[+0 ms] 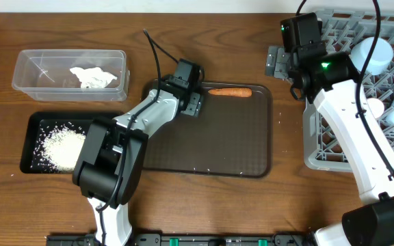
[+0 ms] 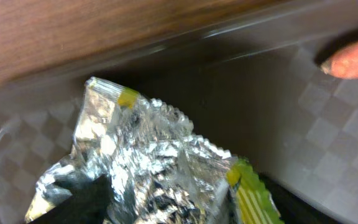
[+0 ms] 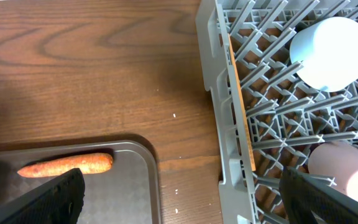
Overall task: Sort waste into correct bins and load items into the dishwasher rack
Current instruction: 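Lower the left gripper onto the foil snack wrapper and grasp it, then lift the wrapper and drop it into the clear plastic container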
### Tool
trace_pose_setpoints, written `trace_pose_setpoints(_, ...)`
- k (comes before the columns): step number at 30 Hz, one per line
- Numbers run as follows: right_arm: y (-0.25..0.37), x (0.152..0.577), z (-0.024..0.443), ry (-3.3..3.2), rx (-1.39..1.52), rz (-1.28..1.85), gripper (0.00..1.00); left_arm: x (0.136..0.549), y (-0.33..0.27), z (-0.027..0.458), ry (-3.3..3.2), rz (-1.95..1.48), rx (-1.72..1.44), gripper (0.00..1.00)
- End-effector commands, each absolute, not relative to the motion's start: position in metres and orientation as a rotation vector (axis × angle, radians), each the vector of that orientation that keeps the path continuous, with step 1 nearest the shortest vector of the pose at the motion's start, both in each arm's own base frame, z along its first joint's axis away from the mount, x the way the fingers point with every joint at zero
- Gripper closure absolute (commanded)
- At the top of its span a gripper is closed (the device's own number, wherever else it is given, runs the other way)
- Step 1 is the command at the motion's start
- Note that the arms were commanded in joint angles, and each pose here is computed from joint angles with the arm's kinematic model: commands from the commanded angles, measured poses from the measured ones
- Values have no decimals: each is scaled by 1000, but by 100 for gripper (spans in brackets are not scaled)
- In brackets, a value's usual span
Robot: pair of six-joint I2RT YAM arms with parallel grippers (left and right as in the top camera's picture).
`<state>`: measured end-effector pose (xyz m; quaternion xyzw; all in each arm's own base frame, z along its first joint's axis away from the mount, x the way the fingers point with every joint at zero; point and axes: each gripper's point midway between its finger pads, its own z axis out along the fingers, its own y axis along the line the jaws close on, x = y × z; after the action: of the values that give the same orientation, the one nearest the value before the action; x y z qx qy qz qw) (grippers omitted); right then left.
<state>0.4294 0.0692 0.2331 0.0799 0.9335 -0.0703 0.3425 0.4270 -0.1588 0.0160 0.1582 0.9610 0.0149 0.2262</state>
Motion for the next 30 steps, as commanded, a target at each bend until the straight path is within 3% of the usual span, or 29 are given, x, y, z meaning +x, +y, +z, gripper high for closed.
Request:
trace_pose_setpoints(1, 63, 432, 233, 2423, 212, -212, 1, 430, -155, 16, 2639, 65, 432, 42)
trace_pose_setpoints(4, 63, 432, 233, 2423, 212, -212, 1, 432, -157, 18, 2627, 60, 429, 53)
trace_pose_setpoints(10, 63, 432, 233, 2422, 212, -212, 1, 435, -158, 32, 2602, 39, 380, 94)
trace_pose_setpoints(15, 63, 432, 233, 2422, 212, -212, 1, 442, -161, 75, 2509, 1, 342, 94)
trace_pose_setpoints(21, 63, 432, 233, 2422, 212, -212, 1, 457, -154, 161, 2301, -104, 160, 94)
trace_pose_setpoints(26, 63, 432, 233, 2423, 212, -212, 1, 477, -106, 207, 2167, -124, -45, 94)
trace_pose_setpoints(30, 63, 432, 233, 2423, 212, -212, 1, 492, -41, 212, 2118, -105, -287, 94)
